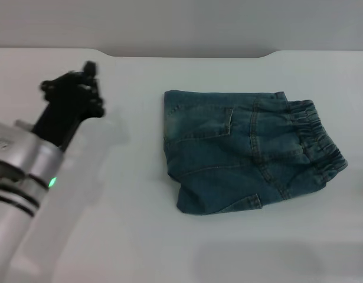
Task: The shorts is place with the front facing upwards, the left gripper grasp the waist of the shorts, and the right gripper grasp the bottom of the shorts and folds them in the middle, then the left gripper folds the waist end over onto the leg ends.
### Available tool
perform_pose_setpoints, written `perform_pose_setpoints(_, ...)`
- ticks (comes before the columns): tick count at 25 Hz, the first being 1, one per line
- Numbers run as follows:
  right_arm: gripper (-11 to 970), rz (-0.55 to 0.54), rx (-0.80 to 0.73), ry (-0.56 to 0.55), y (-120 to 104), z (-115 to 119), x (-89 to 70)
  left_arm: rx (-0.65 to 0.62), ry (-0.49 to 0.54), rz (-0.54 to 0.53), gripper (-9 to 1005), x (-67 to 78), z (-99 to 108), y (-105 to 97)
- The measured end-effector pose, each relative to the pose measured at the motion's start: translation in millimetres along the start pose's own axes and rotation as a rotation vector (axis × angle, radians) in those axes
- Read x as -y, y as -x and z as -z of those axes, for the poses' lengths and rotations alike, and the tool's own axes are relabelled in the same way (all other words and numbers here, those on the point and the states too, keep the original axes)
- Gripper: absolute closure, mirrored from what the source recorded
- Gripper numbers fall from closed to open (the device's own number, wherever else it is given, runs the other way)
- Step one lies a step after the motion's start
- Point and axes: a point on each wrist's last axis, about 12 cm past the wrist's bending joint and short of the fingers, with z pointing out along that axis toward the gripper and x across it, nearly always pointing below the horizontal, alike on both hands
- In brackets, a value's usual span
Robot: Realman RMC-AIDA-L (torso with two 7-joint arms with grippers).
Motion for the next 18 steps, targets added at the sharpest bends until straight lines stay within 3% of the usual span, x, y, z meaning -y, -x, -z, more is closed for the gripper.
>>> perform_pose_setpoints(4,958,-0.005,0.004,-0.03,0,6,3.6,-0.067,0.073,-0.021,978,-20.2,21,-17)
perform_pose_setpoints(9,904,-0.017,-0.009,-0.064,-3,7,6.2,-0.092,0.104,-0.005,977,-25.0,28,-22)
perform_pose_setpoints(10,893,-0.023,-0.011,-0.071,-3,7,6.1,-0.105,0.15,0.067,977,-30.0,31,-25)
perform_pose_setpoints(14,811,-0.036,-0.01,-0.085,-4,9,5.5,-0.12,0.196,0.153,854,-37.3,36,-30)
perform_pose_setpoints(18,728,-0.038,-0.01,-0.087,-4,9,6.1,-0.143,0.201,0.146,712,-40.1,41,-34)
